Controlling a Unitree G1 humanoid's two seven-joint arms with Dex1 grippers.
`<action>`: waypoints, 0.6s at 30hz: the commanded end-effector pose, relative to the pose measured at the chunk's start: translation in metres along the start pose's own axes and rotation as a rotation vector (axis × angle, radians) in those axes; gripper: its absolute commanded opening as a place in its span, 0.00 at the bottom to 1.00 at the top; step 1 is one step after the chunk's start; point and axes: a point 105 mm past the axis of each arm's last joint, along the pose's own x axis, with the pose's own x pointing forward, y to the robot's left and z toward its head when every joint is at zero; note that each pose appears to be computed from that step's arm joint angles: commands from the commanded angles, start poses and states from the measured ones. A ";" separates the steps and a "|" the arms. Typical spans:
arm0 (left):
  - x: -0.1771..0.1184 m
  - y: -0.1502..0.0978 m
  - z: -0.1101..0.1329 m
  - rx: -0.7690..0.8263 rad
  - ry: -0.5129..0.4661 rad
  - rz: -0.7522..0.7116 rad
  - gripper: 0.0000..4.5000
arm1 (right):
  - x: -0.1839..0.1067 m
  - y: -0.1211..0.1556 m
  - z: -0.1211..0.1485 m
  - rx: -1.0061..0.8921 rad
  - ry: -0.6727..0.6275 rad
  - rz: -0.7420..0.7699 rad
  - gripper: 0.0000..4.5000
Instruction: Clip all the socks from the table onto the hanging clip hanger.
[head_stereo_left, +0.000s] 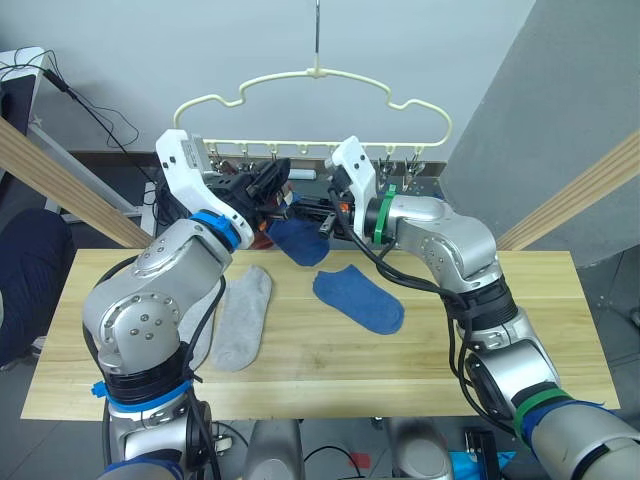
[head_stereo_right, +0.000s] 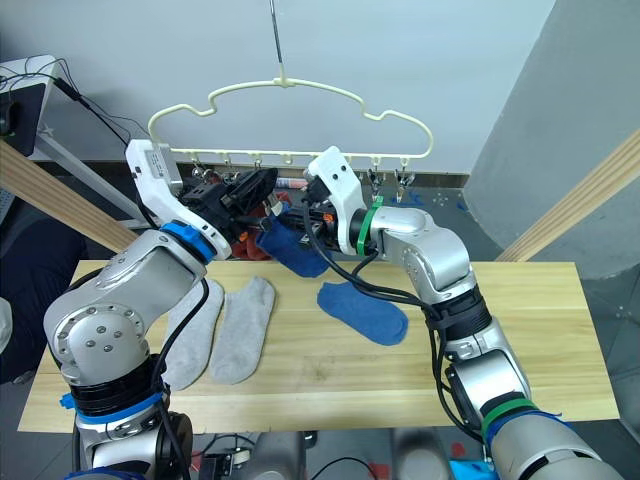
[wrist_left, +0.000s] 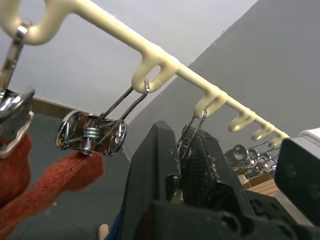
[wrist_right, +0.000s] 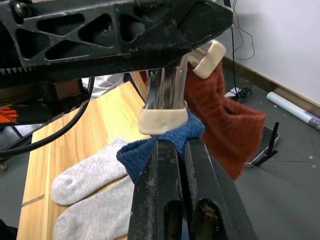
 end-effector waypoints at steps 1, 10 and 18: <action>-0.001 -0.001 -0.005 0.011 0.018 -0.002 0.04 | 0.001 0.014 0.032 -0.058 -0.104 0.060 0.00; -0.002 -0.005 -0.006 -0.001 0.023 -0.030 0.32 | 0.000 0.013 0.031 -0.057 -0.099 0.056 0.00; -0.004 -0.005 -0.007 0.023 0.032 -0.028 0.60 | -0.001 0.012 0.028 -0.056 -0.091 0.056 0.00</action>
